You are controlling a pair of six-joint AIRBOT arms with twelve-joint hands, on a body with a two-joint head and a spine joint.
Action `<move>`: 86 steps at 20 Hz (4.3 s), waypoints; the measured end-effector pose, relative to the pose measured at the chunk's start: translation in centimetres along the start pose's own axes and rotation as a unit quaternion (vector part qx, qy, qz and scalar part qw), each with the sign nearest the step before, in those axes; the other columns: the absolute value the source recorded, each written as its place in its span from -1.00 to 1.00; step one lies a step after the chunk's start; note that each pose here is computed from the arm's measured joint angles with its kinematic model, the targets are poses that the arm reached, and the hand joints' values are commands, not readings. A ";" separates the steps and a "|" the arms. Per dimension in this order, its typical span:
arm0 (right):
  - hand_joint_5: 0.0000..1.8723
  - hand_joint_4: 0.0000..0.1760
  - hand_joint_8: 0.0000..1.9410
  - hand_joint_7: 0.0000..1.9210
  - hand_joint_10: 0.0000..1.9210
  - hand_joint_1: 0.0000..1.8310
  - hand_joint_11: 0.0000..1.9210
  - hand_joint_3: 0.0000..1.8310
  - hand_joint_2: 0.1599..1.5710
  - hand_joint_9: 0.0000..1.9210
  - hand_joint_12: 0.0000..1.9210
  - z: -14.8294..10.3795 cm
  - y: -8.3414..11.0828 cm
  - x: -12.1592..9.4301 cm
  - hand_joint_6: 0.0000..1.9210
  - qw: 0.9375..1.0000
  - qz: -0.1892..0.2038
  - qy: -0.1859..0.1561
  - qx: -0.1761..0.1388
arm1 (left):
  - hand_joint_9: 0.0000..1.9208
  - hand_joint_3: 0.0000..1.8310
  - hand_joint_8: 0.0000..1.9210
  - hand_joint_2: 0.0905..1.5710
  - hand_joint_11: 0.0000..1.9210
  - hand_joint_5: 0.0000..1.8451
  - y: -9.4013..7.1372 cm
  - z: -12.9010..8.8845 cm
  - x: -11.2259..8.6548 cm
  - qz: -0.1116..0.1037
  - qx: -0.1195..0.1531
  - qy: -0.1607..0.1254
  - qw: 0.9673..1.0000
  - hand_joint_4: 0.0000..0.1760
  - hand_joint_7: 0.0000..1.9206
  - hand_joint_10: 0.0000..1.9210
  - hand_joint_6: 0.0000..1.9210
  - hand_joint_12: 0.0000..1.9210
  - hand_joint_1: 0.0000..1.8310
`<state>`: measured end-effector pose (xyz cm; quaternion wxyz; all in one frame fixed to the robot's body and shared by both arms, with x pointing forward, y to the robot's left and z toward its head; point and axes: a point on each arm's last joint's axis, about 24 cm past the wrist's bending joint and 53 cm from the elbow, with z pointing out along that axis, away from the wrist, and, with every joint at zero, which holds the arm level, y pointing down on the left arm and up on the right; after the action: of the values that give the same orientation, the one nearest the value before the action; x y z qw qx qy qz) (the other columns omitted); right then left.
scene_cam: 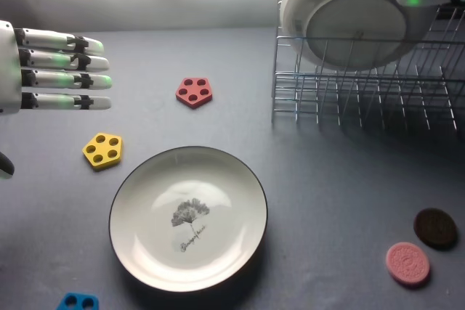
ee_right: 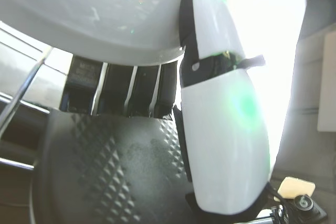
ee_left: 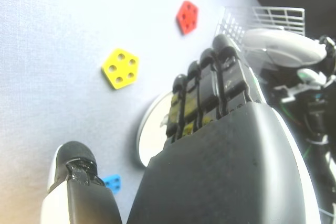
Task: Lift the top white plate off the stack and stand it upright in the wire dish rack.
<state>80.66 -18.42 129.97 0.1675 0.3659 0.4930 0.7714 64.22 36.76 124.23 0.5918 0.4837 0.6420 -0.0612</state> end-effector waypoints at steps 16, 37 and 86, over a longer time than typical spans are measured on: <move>-0.11 -1.00 -0.22 0.03 -0.12 0.63 -0.03 -1.00 0.32 0.06 0.47 -0.2 -0.7 0.3 0.23 1.000 0.012 0.004 0.003 | -0.92 -1.00 -0.99 0.15 -1.00 -0.89 0.0 0.0 0.0 0.000 0.001 0.000 1.000 -1.00 -0.90 -1.00 -0.99 -0.67 -0.70; -0.09 -1.00 -0.99 -0.05 -1.00 0.37 0.12 -1.00 0.25 0.00 -0.88 -0.6 -1.3 0.3 -0.86 1.000 0.026 0.008 0.005 | -0.95 -1.00 -1.00 0.16 -1.00 -0.92 -0.1 0.0 0.0 0.001 0.002 0.000 1.000 -1.00 -0.93 -1.00 -1.00 -0.70 -0.71; -0.35 -1.00 -1.00 -0.40 -1.00 0.23 -0.14 -1.00 0.21 -0.35 -0.97 0.8 2.0 1.4 -1.00 1.000 0.007 0.015 -0.023 | -0.99 -1.00 -1.00 0.16 -0.98 -0.99 -0.6 -0.3 -0.7 0.002 0.016 -0.013 1.000 -1.00 -0.98 -1.00 -1.00 -0.88 -0.72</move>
<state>80.49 -17.93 132.50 0.1628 0.3539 0.4748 0.7892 63.45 36.27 124.54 0.5925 0.4933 0.6323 -0.0765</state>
